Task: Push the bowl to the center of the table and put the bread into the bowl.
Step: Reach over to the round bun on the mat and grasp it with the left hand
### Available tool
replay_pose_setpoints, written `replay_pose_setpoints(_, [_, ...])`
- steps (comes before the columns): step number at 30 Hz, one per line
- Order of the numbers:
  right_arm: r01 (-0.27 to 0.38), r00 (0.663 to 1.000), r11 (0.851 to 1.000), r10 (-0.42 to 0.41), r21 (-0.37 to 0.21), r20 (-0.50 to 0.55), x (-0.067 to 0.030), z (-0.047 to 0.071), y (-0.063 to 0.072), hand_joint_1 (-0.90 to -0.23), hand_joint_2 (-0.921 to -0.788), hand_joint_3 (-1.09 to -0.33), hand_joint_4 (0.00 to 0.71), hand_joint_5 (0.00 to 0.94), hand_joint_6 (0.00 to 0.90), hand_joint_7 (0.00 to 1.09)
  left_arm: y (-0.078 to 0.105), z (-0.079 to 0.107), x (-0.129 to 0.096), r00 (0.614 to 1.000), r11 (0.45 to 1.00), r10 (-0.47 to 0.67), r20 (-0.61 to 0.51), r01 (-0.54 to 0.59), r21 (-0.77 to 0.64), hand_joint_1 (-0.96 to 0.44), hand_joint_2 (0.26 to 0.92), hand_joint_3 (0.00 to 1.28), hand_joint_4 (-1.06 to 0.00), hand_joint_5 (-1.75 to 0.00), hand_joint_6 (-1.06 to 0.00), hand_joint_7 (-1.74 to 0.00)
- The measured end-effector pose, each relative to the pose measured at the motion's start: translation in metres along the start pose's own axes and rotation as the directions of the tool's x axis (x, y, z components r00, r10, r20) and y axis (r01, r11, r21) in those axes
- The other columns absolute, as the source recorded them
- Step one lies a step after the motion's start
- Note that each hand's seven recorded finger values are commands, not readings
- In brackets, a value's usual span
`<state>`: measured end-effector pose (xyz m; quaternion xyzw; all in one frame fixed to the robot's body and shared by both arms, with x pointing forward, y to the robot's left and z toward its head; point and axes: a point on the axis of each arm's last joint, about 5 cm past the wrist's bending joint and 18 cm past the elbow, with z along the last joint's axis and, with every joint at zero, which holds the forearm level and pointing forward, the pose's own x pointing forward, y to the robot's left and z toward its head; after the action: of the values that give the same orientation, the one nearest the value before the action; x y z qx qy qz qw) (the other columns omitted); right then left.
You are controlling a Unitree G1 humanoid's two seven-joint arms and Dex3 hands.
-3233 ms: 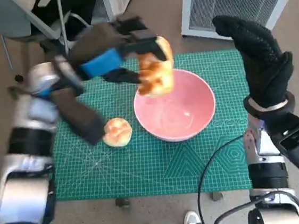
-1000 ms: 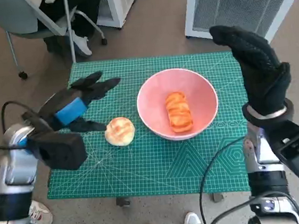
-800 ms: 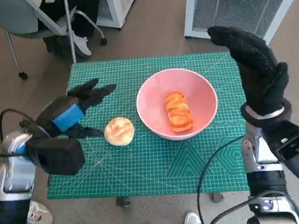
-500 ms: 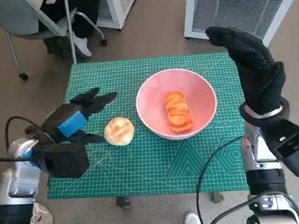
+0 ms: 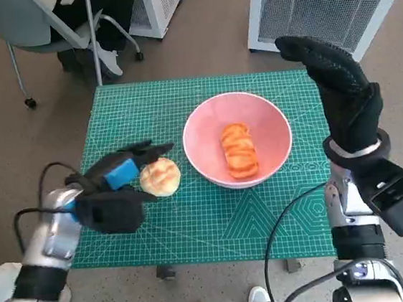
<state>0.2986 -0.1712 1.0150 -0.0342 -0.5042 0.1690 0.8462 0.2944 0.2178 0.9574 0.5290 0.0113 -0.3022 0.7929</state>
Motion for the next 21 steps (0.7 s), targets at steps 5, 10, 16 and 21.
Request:
replay_pose_setpoints(5, [0.001, 1.0, 1.0, -0.001, 0.0, 0.001, 0.0002, 0.0, -0.001, -0.579, -0.921, -0.839, -0.001, 0.482, -0.001, 0.71, -0.003, -0.002, 0.009, 1.0, 1.0, -0.017, -0.023, 0.017, 0.004, -0.2, 0.849, 0.01, -0.51, -0.07, -0.51, -0.15])
replay_pose_setpoints(10, [0.001, 1.0, 1.0, -0.001, 0.0, 0.003, 0.0004, 0.001, -0.001, -0.583, -0.921, -0.836, -0.001, 0.481, -0.001, 0.71, -0.007, -0.003, 0.017, 0.999, 1.0, -0.023, -0.038, 0.023, 0.008, -0.22, 0.898, 0.06, -0.7, -0.24, -0.57, -0.72])
replay_pose_setpoints(16, [-0.001, 1.0, 1.0, 0.001, -0.001, 0.007, 0.0008, 0.001, -0.001, -0.584, -0.921, -0.836, -0.001, 0.482, -0.001, 0.71, -0.005, -0.003, 0.021, 0.999, 0.999, 0.011, -0.043, -0.009, 0.043, -0.03, 0.918, 0.1, -0.67, -1.07, -0.57, -1.18])
replay_pose_setpoints(21, [-0.003, 1.0, 1.0, 0.003, -0.005, 0.013, 0.0011, 0.002, -0.001, -0.586, -0.921, -0.837, -0.001, 0.483, -0.001, 0.71, 0.0, -0.004, 0.021, 0.998, 0.998, 0.027, -0.054, -0.024, 0.065, -0.01, 0.92, 0.1, -0.67, -1.18, -0.58, -1.19])
